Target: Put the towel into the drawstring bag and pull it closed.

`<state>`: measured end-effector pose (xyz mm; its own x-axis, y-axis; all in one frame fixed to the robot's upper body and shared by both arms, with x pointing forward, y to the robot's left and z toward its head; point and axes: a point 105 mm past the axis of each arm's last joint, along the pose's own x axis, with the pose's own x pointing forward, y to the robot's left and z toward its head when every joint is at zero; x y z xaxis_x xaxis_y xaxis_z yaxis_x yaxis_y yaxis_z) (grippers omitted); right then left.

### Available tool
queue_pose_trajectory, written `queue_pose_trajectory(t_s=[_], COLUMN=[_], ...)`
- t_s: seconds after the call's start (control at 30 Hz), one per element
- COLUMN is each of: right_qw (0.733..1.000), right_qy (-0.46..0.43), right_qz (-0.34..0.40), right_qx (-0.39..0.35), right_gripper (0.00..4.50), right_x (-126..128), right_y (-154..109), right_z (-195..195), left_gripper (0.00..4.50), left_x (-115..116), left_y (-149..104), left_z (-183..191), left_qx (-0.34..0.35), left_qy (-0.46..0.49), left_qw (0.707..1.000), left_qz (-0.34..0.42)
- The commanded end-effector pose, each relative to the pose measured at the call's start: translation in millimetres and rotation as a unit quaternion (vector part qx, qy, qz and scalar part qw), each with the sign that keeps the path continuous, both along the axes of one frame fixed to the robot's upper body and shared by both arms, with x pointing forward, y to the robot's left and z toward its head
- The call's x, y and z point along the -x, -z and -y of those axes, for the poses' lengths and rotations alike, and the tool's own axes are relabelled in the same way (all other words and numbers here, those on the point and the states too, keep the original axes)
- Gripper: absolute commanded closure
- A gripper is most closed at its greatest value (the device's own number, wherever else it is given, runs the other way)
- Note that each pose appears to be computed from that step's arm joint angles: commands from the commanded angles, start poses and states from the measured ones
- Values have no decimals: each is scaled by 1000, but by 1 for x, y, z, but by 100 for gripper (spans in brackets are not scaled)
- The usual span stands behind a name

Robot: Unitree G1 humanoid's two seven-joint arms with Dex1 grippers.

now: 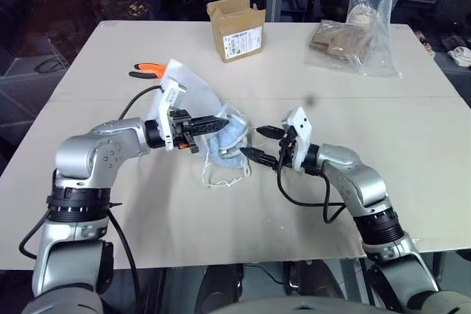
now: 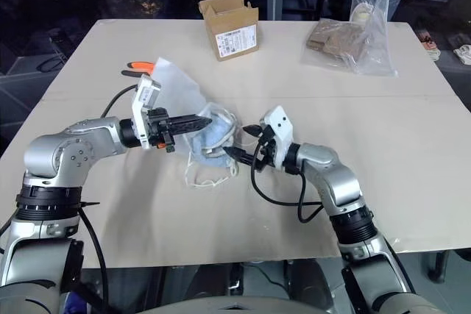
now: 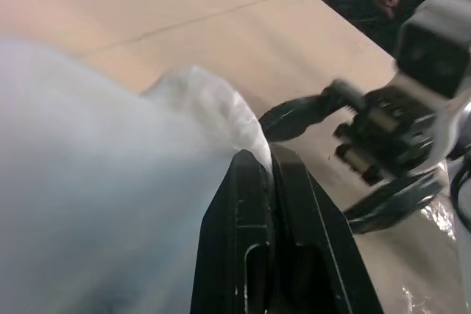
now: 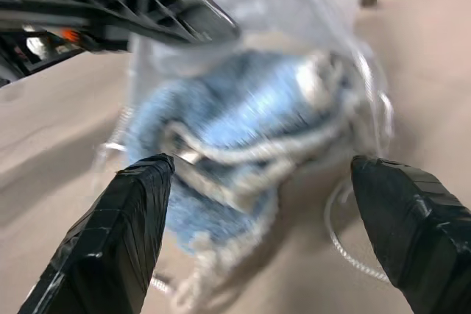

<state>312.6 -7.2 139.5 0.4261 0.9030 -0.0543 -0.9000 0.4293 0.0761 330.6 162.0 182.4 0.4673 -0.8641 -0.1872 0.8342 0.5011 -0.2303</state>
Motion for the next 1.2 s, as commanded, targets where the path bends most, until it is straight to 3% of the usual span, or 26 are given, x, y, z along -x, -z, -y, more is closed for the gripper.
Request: queue_pose_trajectory(t_s=[0.03,0.1,0.27,0.43,0.53,0.63,0.67,0.7,0.8,0.83,1.03,1.07,1.1,1.2], right_qw=[995,989,983,988,984,977,977,979,978,977,969,972,973,981], right_qy=[68,94,143,136,133,130,130,131,149,157,213,207,203,169], right_qz=[42,59,37,16,22,37,41,39,52,57,71,70,69,66], right_qx=[57,99,109,77,120,166,163,152,139,136,102,91,85,64], right_gripper=[40,40,40,40,40,171,188,259,408,437,437,450,450,450], right_x=[-16,-25,-53,-67,-73,-73,-72,-71,-69,-68,-58,-52,-48,-32], right_y=[-3,6,21,21,35,49,48,45,34,30,1,-4,-7,-17], right_z=[21,29,25,5,-4,-1,0,1,11,15,39,38,36,25], left_gripper=[450,450,450,450,450,450,450,450,450,450,450,390,374,230], left_x=[-1,-1,-10,-13,-14,-16,-17,-18,-26,-30,-48,-45,-44,-33], left_y=[-29,-37,-36,-33,-34,-37,-38,-37,-35,-36,-30,-27,-24,-31], left_z=[-5,-7,-12,-10,-8,-8,-9,-10,-12,-12,-17,-22,-25,-53], left_qx=[-22,-34,-74,-84,-83,-79,-81,-85,-99,-102,-111,-115,-118,-68], left_qy=[42,64,78,85,85,81,79,77,69,61,17,17,18,-33], left_qw=[997,994,989,987,986,986,985,985,982,980,978,978,979,988], left_qz=[67,84,101,107,117,125,127,131,148,157,177,171,168,134])
